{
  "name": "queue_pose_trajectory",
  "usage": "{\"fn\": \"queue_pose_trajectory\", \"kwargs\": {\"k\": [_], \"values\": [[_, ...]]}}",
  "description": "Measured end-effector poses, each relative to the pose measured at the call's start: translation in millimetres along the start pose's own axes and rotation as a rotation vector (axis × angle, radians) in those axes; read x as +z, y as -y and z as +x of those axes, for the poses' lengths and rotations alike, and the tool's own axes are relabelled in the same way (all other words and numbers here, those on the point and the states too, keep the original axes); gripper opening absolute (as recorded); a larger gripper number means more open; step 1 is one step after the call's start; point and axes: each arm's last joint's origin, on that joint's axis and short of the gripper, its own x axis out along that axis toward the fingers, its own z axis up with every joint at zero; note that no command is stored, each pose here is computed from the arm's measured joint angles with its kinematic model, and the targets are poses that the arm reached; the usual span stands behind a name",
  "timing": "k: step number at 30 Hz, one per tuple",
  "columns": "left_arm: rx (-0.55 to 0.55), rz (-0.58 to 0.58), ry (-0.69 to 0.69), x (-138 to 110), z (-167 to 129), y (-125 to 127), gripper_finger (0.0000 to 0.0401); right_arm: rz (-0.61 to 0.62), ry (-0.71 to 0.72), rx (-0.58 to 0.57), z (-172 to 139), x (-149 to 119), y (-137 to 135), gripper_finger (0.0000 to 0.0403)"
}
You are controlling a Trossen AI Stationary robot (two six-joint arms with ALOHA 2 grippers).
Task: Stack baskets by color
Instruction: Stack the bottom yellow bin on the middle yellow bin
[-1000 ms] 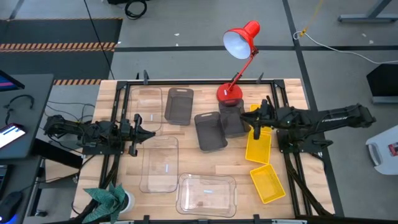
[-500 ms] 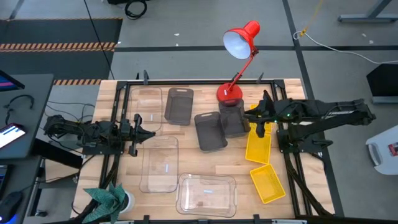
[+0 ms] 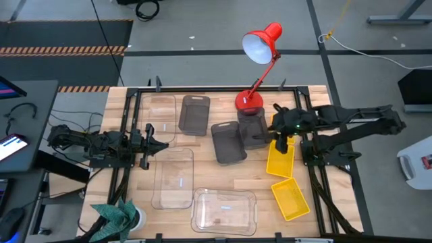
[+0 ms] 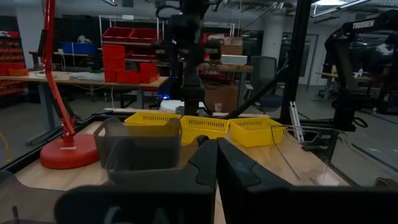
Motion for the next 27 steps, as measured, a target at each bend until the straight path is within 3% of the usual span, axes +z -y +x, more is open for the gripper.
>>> {"fn": "queue_pose_trajectory", "kwargs": {"k": [14, 22, 27], "values": [[0.0, 0.0, -0.001, -0.1, 0.0, 0.0, 0.0009, 0.12, -0.415, 0.033, 30.3, -4.4, 8.9, 0.0156], [0.0, 0.0, -0.001, -0.1, 0.0, 0.0, 0.0009, 0.123, -0.593, 0.146, 34.7, -2.0, -29.9, 0.0156], [0.0, 0.0, -0.001, -0.1, 0.0, 0.0, 0.0009, 0.039, -0.697, 0.206, 43.4, -12.1, -57.4, 0.0156]]}}
